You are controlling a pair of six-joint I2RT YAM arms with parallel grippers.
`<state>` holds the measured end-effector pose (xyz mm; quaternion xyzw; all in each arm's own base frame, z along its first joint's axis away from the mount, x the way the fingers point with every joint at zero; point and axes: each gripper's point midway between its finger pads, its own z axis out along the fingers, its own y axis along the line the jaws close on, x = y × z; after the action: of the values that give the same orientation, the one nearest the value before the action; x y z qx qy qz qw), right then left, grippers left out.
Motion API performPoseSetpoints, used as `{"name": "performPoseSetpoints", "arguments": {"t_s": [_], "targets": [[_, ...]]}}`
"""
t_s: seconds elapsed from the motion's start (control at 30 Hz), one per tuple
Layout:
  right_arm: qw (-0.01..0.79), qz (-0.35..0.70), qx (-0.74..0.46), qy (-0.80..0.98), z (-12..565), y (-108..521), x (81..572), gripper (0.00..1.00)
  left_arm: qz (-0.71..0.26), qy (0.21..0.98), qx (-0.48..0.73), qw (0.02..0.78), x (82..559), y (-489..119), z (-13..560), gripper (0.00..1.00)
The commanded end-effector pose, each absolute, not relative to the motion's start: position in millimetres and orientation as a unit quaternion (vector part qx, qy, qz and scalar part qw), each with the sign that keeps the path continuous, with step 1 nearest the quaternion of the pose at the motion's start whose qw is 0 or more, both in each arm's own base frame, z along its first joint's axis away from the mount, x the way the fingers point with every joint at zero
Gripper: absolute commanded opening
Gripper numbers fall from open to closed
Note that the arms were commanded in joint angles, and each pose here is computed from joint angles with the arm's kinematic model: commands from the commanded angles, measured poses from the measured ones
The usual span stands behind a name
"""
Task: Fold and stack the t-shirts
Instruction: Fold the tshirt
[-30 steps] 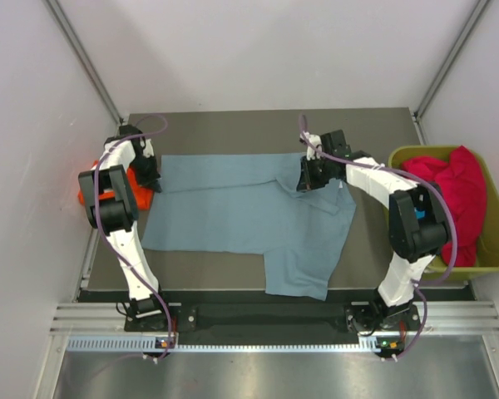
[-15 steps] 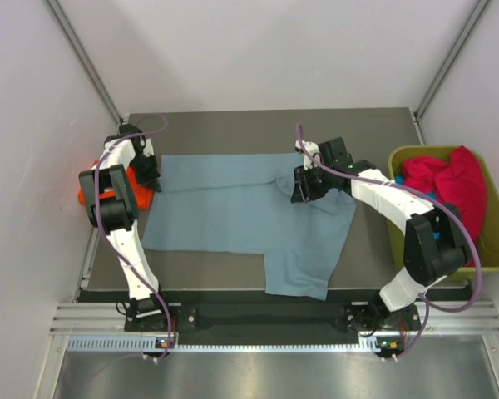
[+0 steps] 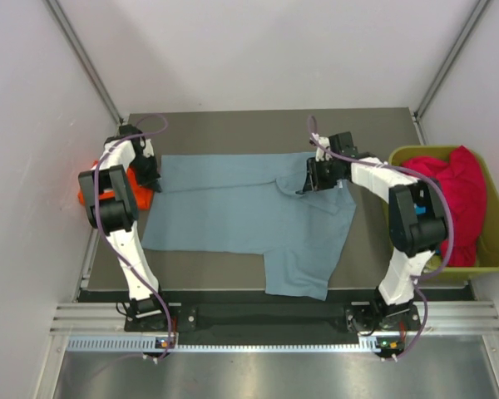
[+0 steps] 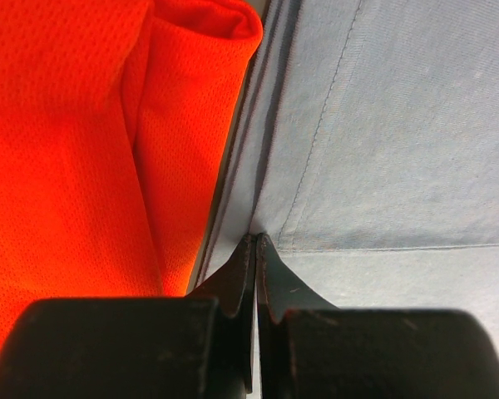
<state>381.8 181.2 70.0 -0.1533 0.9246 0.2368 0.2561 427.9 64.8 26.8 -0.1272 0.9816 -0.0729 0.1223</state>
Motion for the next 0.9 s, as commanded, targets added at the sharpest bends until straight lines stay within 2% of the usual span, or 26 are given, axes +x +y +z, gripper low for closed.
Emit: {"name": "performPoseSetpoints", "arguments": {"t_s": [0.0, 0.17, 0.4, 0.6, 0.87], "targets": [[0.323, 0.238, -0.149, 0.904, 94, 183, 434, 0.34, -0.060, 0.981, -0.131, 0.129, 421, 71, 29, 0.00], [0.333, 0.229, -0.145, 0.903, 93, 178, 465, 0.34, -0.066, 0.981, -0.135, 0.126, 418, 68, 28, 0.00], [0.336, 0.227, -0.143, 0.903, 91, 178, 468, 0.34, -0.066, 0.981, -0.135, 0.126, 420, 68, 27, 0.00], [0.286, 0.235, -0.155, 0.916, 59, 188, 443, 0.34, -0.066, 0.981, -0.133, 0.127, 425, 69, 27, 0.00], [0.245, 0.255, -0.176, 0.919, 67, 203, 386, 0.33, -0.079, 0.979, -0.132, 0.132, 431, 66, 27, 0.00]]}}
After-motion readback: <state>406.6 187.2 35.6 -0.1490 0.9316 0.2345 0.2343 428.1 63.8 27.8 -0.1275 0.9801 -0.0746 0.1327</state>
